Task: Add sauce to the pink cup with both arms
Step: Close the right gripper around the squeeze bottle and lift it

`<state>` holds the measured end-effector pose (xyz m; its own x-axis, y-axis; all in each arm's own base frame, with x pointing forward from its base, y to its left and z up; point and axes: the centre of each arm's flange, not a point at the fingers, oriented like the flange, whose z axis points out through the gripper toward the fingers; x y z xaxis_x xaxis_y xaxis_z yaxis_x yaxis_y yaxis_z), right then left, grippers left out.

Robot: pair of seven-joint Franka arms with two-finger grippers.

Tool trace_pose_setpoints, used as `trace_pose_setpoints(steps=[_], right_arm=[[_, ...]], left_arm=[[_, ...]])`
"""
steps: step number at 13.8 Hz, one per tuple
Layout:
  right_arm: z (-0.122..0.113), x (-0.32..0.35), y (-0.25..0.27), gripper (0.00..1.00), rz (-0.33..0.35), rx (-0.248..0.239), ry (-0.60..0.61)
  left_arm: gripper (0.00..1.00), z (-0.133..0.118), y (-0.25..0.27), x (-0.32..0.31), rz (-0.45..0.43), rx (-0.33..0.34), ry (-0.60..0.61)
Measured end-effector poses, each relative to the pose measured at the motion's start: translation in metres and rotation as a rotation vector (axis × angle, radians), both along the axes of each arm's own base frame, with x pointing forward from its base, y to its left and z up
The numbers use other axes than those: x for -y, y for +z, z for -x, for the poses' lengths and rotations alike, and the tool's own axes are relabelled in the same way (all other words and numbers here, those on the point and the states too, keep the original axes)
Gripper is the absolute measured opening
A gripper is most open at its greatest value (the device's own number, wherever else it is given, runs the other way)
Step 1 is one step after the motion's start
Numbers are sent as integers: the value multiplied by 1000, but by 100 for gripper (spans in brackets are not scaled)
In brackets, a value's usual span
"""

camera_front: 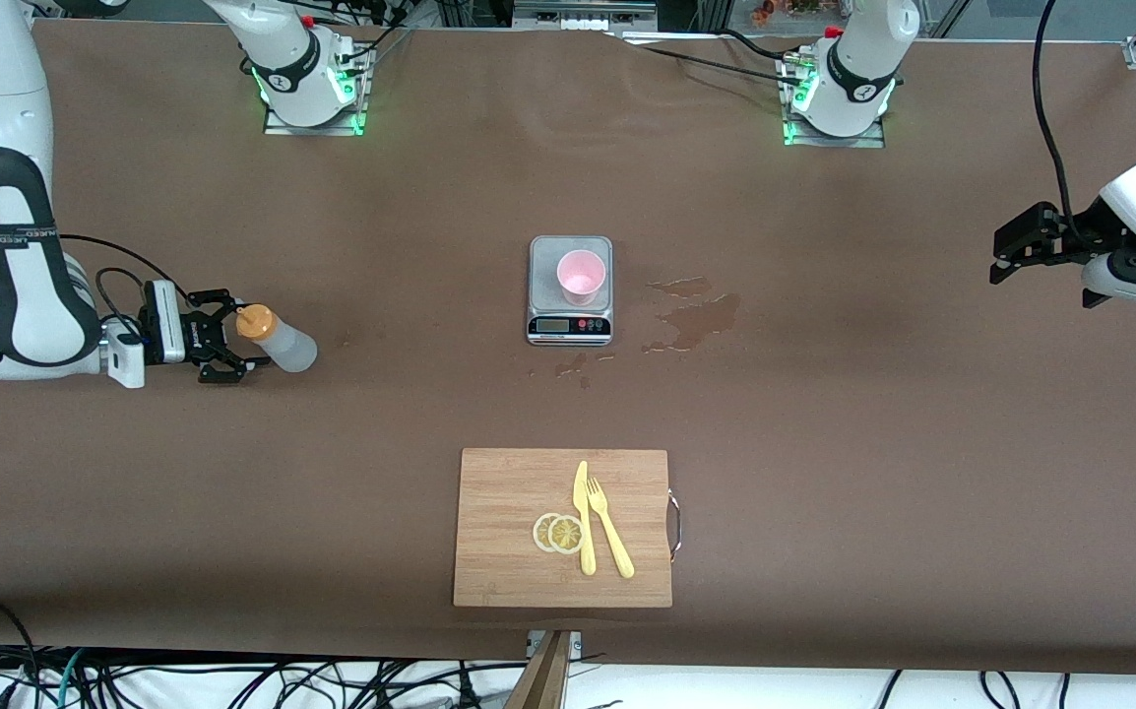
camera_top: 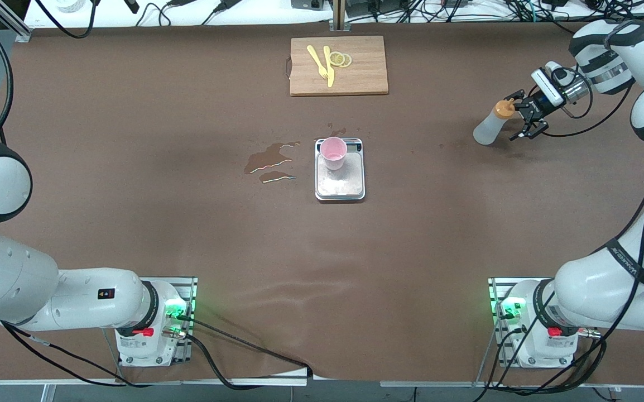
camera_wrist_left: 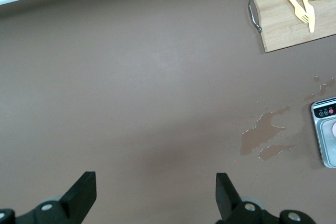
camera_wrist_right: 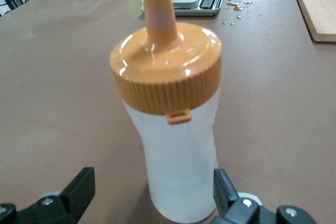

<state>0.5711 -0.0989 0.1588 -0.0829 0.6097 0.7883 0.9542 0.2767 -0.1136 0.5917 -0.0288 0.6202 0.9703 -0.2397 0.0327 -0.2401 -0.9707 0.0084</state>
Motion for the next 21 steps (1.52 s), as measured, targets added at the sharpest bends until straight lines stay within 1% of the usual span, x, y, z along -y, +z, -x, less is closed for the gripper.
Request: trace_pose_setpoints(steps=[5, 10, 12, 17, 18, 21], right_arm=[[2, 8, -12, 100, -31, -11, -68], [11, 4, -24, 100, -61, -30, -119], [15, 3, -27, 100, -65, -38, -128], [14, -1, -27, 99, -67, -37, -124], [13, -2, -27, 96, -67, -36, -122], [13, -6, -27, 95, -69, -35, -116]], left_arm=[[100, 0, -2, -4, 0, -7, 7], [100, 0, -2, -4, -1, -12, 8], [100, 1, -2, -4, -1, -19, 7], [100, 2, -3, -2, -1, -25, 5], [100, 2, -3, -3, -1, -25, 6], [100, 2, -3, -7, -2, -25, 18]])
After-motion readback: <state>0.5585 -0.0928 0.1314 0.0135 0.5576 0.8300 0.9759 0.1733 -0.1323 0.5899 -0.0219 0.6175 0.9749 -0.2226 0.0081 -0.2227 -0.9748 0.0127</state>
